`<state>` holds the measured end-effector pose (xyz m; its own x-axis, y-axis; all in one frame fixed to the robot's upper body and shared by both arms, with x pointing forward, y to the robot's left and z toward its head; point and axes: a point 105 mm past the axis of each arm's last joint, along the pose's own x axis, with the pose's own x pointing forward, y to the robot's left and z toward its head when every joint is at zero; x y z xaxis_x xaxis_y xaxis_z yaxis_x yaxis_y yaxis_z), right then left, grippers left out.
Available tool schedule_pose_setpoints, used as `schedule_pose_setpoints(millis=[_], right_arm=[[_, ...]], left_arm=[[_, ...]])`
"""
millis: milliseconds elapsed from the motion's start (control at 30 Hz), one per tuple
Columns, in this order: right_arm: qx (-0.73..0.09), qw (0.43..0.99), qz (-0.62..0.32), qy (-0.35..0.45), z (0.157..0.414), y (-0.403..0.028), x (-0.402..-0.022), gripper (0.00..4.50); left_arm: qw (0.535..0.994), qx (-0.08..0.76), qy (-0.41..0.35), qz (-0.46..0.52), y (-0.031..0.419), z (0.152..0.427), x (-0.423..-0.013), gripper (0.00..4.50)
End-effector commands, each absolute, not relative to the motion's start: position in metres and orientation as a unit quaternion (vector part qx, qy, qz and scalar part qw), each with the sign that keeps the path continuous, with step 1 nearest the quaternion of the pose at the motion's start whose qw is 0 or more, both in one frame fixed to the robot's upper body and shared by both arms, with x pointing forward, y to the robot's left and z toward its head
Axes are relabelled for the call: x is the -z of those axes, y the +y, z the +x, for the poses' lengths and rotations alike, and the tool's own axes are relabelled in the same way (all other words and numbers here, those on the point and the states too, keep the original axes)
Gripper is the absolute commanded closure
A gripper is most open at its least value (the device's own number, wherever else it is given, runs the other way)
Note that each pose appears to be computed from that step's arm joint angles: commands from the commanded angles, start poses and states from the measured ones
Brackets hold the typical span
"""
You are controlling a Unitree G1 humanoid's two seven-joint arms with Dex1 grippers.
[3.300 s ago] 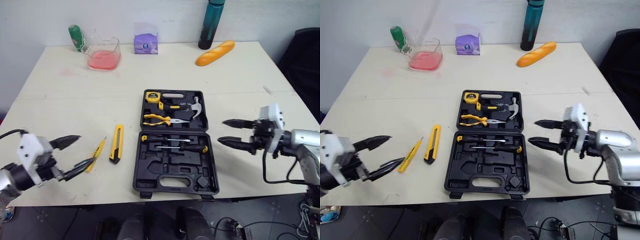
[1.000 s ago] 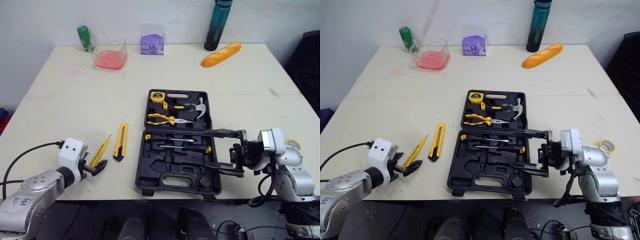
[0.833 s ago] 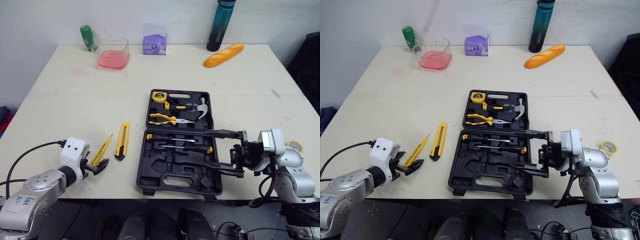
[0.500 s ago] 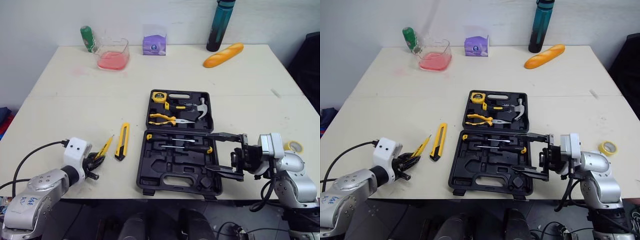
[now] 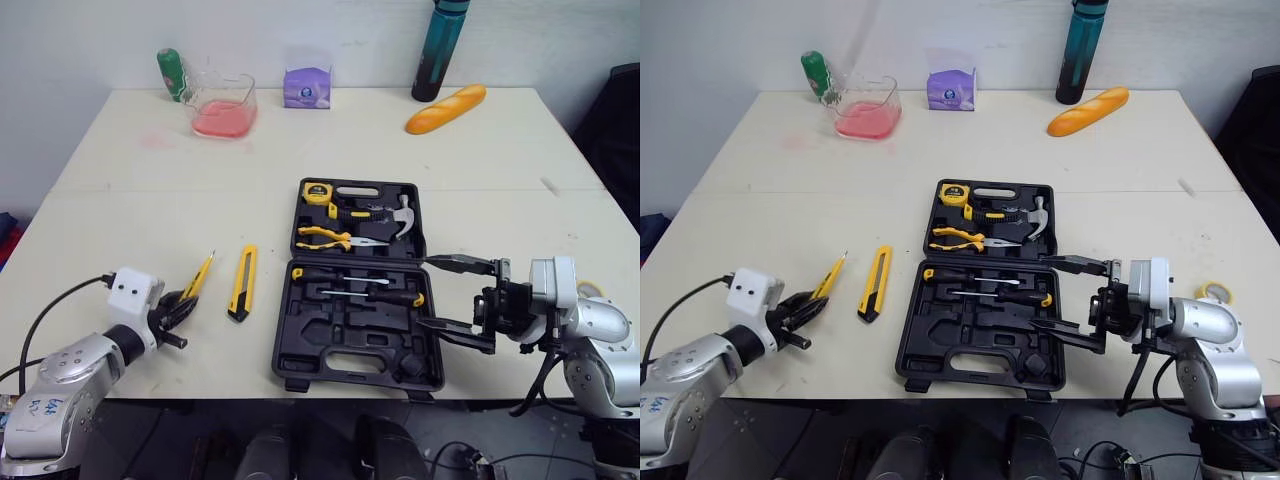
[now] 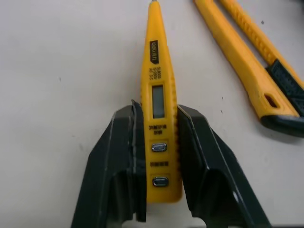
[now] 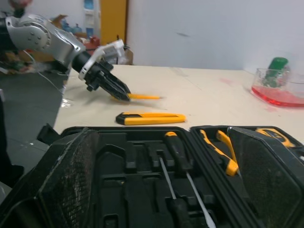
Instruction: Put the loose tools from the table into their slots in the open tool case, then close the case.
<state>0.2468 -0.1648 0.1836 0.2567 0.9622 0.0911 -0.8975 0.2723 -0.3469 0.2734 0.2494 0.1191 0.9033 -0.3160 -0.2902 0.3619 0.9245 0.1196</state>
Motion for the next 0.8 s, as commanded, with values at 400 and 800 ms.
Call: schedule_pose_setpoints(millis=[400,800], right_arm=[[-0.537,0.820,-0.168,-0.105,0.233,-0.200,-0.178,0.00],[-0.533,0.824,-0.168,-0.096,0.217,-0.206,-0.172,0.00]], left_arm=[[0.814,0.488,0.023,0.315,0.174,0.274,-0.209,3.94],[0.683,0.613,0.119,0.380,0.119,0.276,-0.182,3.94]])
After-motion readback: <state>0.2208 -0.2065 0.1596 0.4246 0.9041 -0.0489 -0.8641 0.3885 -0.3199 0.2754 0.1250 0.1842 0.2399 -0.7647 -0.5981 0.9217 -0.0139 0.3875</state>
